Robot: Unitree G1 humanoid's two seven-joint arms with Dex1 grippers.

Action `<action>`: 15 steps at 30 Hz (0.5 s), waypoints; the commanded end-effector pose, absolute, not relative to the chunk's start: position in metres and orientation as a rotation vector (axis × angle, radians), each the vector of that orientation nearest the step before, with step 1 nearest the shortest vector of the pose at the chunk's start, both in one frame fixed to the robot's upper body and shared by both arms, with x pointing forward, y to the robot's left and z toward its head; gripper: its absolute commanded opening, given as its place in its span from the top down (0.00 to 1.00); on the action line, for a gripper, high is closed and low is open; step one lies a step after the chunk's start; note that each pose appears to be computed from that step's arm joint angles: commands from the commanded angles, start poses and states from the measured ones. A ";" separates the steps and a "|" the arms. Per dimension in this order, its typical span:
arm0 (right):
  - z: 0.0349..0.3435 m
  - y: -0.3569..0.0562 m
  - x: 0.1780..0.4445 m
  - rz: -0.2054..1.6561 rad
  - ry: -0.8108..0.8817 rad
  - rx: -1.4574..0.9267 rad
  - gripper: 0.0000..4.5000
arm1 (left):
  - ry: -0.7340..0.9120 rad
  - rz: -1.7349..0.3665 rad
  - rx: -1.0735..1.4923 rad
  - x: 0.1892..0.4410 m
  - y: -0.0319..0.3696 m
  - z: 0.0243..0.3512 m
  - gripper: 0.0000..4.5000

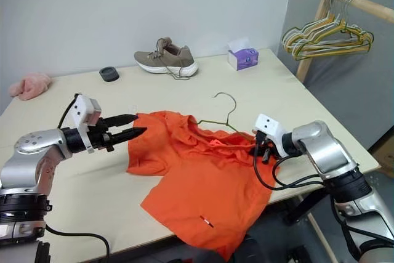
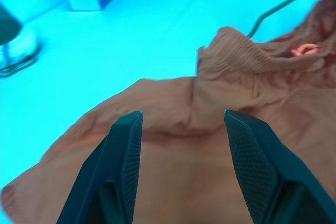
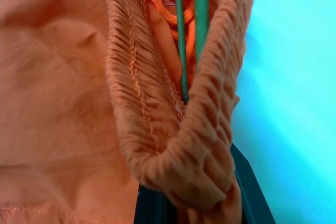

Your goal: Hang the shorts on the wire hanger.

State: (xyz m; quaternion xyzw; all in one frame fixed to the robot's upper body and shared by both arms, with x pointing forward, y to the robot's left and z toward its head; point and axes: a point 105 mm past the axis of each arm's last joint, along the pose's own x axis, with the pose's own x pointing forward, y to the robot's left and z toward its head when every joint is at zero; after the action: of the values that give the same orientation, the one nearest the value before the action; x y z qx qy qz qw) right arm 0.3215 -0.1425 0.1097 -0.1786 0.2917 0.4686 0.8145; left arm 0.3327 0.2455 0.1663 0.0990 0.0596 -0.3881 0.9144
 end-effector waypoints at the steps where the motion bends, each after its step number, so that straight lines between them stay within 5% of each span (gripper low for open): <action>1: 0.127 -0.167 0.326 0.851 0.573 -0.294 1.00 | 0.045 -0.841 0.146 0.331 0.235 0.189 0.43; 9: 0.125 -0.242 0.313 0.498 0.614 -0.180 1.00 | 0.019 -1.165 0.127 0.306 0.153 0.191 0.43; 15: 0.127 -0.302 0.294 0.203 0.632 -0.090 1.00 | -0.087 -1.308 0.117 0.299 0.101 0.207 0.11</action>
State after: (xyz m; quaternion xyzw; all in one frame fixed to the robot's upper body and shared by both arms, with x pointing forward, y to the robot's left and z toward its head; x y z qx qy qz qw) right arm 0.2954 -0.2804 0.1068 -0.0405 0.3363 0.1519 0.9285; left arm 0.3044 0.1152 0.1904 0.0378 -0.0036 -0.5913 0.8055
